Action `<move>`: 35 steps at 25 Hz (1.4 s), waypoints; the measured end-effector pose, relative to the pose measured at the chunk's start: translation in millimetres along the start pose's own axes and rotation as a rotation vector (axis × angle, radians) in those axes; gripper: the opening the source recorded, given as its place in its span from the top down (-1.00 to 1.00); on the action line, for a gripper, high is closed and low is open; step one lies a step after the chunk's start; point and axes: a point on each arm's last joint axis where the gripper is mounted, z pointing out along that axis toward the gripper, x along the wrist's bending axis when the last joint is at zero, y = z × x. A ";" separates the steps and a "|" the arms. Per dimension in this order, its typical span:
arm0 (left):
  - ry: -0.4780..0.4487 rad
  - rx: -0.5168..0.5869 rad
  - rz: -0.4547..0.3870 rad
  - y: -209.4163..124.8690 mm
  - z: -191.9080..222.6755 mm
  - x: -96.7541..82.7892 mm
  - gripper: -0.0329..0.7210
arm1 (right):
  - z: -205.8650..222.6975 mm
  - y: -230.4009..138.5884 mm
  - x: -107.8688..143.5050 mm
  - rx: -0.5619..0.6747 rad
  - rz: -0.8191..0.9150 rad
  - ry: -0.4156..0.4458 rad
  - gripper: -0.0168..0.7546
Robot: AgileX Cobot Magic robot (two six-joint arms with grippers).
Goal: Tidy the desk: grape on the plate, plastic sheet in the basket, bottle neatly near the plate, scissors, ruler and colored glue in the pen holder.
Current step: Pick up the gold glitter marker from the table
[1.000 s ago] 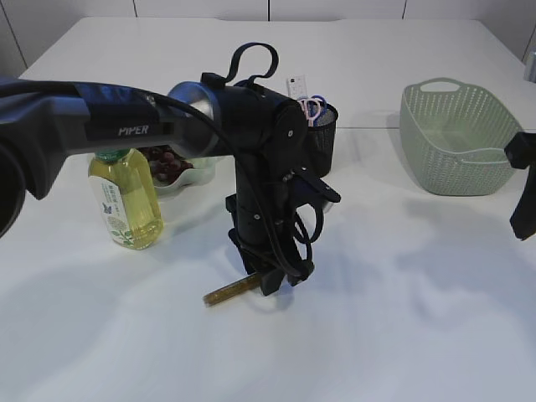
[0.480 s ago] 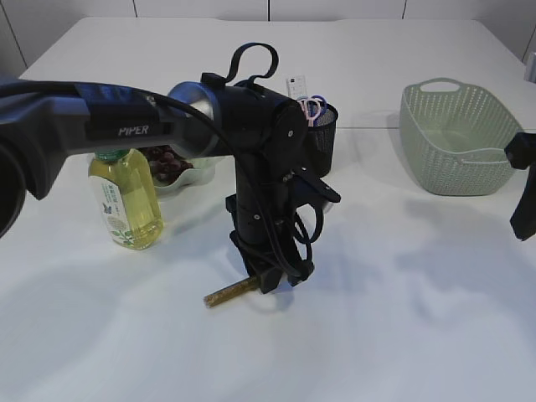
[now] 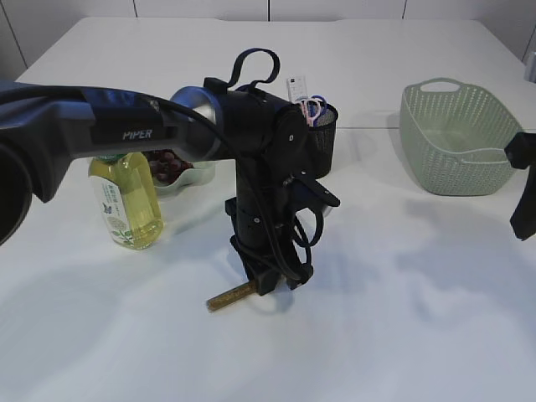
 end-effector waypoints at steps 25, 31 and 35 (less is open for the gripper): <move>-0.018 -0.091 -0.160 -6.8 -61.1 -4.2 0.76 | 0.0 0.0 0.0 0.000 0.000 0.000 0.15; -0.046 -0.176 -0.225 -14.2 -86.8 -9.0 0.75 | 0.0 0.0 0.0 0.000 0.000 0.000 0.15; -0.047 -0.257 -0.251 -24.8 -90.5 -11.8 0.75 | 0.0 0.0 0.0 0.000 0.000 0.000 0.15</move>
